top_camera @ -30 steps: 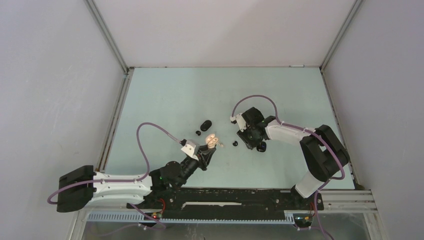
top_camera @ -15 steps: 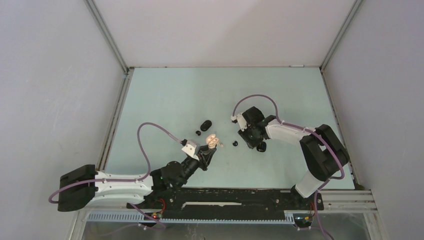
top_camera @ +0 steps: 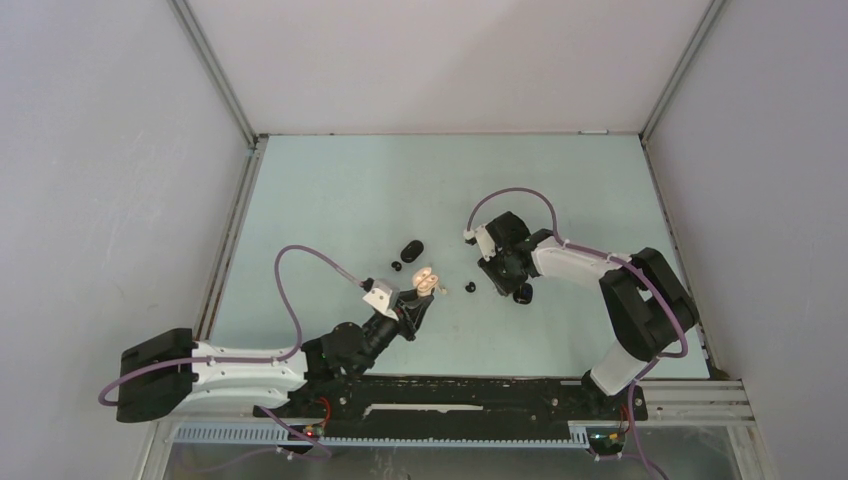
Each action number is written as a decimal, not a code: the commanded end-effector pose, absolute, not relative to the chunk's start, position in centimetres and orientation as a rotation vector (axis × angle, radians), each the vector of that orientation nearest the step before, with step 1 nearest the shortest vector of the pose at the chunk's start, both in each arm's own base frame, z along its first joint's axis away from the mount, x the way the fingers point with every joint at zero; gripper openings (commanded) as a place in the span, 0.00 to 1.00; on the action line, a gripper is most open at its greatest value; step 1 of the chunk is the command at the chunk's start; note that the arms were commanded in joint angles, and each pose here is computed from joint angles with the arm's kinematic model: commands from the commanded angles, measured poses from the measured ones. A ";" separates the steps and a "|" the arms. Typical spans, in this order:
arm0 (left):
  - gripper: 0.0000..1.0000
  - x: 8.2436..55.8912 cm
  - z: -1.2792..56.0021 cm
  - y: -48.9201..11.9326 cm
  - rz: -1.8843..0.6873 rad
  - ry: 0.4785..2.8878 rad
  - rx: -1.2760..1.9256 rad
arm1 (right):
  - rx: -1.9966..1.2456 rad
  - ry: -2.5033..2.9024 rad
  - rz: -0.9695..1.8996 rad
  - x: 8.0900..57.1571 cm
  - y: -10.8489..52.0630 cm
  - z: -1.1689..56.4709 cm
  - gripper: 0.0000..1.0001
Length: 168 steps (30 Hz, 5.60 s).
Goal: Insert the wireless bluetooth earbuds into the charging case
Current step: Pick up the earbud from the center of the board, then place the earbud in the charging case.
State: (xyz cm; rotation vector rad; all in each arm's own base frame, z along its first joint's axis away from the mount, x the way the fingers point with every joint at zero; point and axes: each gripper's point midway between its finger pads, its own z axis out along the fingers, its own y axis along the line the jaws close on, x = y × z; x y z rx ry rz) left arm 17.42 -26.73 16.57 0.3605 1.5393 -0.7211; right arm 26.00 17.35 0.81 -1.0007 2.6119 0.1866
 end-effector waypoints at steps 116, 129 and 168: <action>0.00 14.7 21.3 -31.8 -0.887 1.235 0.590 | -1.781 0.182 -0.661 13.7 29.7 22.4 0.16; 0.00 14.7 20.8 -32.3 -0.882 1.247 0.608 | -1.814 0.135 -0.685 13.2 29.8 22.0 0.30; 0.00 13.6 20.2 -33.1 -0.955 1.248 0.648 | -1.932 0.260 -0.782 16.0 28.9 21.8 0.60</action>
